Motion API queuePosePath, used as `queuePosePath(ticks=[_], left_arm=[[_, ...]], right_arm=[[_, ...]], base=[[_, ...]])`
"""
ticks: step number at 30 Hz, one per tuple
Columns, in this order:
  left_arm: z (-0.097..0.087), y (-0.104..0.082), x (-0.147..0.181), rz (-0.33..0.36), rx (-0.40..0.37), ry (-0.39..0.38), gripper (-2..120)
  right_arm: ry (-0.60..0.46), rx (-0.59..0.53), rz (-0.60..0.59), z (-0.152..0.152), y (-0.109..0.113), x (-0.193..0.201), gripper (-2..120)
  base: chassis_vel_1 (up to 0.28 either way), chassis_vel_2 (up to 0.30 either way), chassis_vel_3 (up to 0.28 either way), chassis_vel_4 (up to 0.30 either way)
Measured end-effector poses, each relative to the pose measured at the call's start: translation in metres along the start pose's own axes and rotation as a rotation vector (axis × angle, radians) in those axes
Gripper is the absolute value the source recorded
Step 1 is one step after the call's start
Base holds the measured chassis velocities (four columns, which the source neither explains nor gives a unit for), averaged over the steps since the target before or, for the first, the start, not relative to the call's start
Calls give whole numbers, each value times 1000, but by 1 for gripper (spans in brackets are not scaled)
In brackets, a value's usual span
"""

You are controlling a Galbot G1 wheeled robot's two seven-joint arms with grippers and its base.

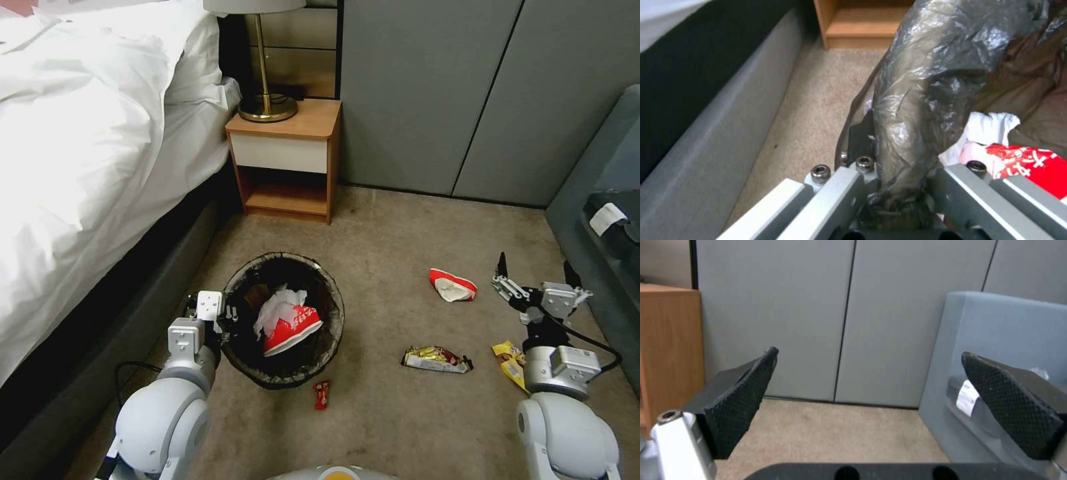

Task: Pick up the trash bin, then pick up the garbage from the floor and place it into the trash bin.

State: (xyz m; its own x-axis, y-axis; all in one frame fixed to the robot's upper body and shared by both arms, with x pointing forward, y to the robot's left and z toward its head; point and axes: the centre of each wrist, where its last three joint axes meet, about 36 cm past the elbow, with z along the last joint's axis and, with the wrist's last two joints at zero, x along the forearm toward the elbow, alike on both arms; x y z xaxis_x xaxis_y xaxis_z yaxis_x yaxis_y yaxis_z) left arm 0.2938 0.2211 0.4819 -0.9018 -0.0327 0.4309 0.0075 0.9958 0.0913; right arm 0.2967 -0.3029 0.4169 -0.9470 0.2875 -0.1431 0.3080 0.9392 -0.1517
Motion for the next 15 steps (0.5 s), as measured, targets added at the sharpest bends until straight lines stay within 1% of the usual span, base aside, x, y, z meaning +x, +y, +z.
queuePosePath(ticks=[4,6,7,8,9,10,11,13,14,15], left_arm=[[-1,1,1,-5,1,-5,0],[-1,1,0,-8,-1,-5,0],[-1,1,0,-8,-1,-5,0],[0,0,-1,-9,1,-4,0],[0,-1,-1,-8,2,-4,0],[0,-2,-1,-8,4,-4,0],[0,-2,-1,-8,4,-4,0],[1,-3,-1,-10,4,-3,0],[1,-3,-1,-10,4,-3,0],[1,-3,-1,-11,5,-1,0]], right_arm=[[-25,8,2,0,-1,-3,100],[-27,76,63,2,1,-3,100],[-27,76,63,2,1,-3,100],[-7,112,94,3,1,-4,100],[30,121,106,3,1,-4,100],[107,119,106,0,-1,-6,100],[107,119,106,0,-1,-6,100],[252,95,63,0,-7,-12,100],[252,95,63,0,-7,-12,100],[310,92,36,2,-10,-16,100]], base=[[-57,47,70,-58],[-14,21,29,-20],[0,0,0,0],[0,0,0,0],[0,0,0,0],[0,0,0,0],[0,0,0,0],[0,0,0,0],[0,0,0,0],[0,0,0,0]])
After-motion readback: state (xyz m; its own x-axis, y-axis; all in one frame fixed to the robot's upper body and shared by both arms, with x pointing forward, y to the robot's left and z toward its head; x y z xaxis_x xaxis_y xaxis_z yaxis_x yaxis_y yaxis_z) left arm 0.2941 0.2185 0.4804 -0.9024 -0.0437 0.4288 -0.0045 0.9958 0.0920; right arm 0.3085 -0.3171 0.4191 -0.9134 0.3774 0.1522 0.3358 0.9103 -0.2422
